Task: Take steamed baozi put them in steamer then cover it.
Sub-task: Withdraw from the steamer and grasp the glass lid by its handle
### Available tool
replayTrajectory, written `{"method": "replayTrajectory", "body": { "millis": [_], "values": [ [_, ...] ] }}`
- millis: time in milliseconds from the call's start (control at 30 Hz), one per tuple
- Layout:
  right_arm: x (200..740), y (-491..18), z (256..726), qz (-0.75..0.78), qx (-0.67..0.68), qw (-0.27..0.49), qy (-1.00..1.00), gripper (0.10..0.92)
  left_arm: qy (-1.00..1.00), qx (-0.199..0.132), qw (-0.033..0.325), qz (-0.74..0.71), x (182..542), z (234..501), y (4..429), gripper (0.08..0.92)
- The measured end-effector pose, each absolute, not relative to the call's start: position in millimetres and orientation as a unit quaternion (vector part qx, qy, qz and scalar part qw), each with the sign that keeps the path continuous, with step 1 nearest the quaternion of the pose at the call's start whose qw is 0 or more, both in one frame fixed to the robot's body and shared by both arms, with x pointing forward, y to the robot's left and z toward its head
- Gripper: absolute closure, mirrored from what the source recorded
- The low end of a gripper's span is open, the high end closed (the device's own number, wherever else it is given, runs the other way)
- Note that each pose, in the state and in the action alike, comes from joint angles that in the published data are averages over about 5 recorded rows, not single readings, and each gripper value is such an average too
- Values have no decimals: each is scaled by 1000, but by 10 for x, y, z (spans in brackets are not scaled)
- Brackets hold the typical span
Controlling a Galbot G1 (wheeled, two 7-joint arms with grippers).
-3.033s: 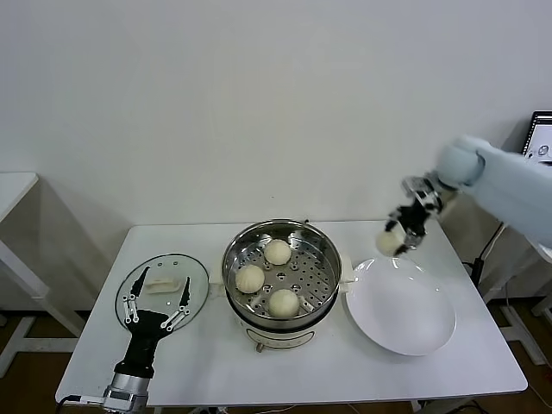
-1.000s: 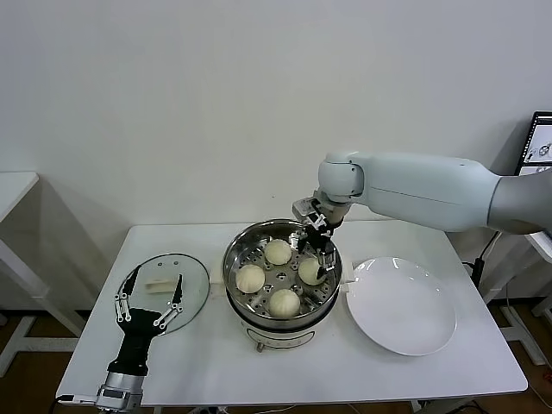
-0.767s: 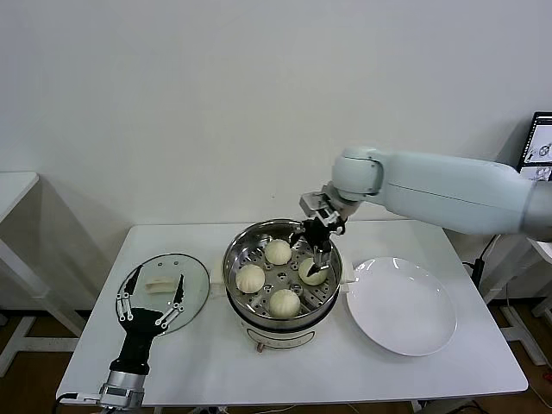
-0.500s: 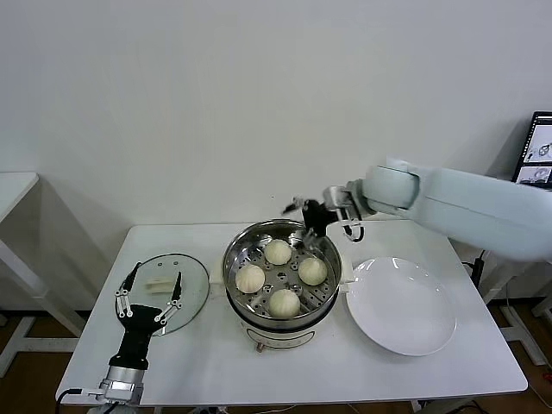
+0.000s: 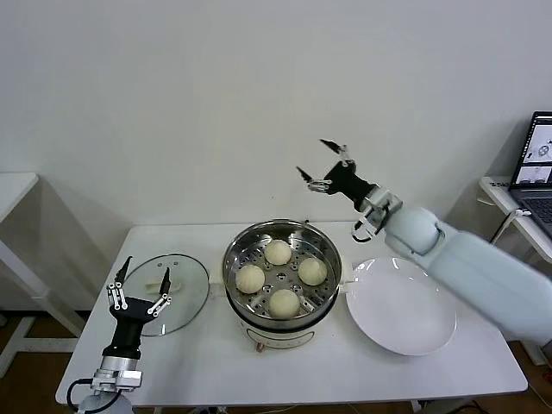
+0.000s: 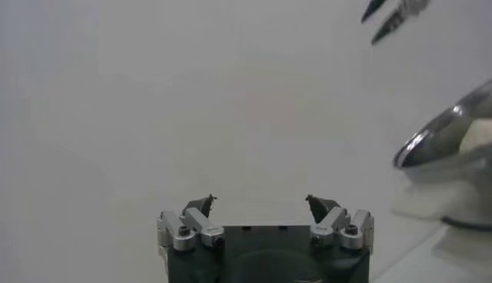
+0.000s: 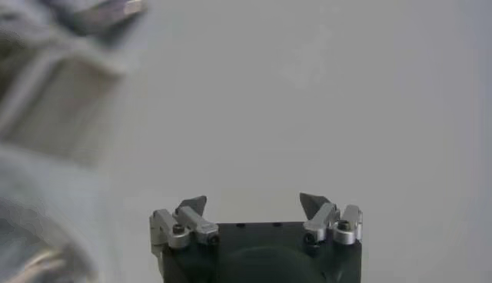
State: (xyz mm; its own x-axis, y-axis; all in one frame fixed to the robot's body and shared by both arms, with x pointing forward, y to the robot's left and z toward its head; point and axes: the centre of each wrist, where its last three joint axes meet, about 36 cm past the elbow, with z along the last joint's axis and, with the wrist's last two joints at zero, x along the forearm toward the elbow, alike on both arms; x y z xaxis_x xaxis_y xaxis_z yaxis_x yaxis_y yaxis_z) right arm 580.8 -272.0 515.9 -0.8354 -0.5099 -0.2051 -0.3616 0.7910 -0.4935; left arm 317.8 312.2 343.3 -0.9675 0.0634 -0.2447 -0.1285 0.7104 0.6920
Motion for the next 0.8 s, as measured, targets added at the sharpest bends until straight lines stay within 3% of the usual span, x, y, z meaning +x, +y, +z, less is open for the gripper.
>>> {"method": "replayTrajectory", "body": {
  "millis": [467,800],
  "values": [
    [4914,-3290,3886,-87,-39,156,983,200,830,5,55,555,3154,3140,3607,177],
    [4224,-3394,3243,-62,21,108,992,200,791,26,31,611,3216,2866,3702,177]
  ]
}}
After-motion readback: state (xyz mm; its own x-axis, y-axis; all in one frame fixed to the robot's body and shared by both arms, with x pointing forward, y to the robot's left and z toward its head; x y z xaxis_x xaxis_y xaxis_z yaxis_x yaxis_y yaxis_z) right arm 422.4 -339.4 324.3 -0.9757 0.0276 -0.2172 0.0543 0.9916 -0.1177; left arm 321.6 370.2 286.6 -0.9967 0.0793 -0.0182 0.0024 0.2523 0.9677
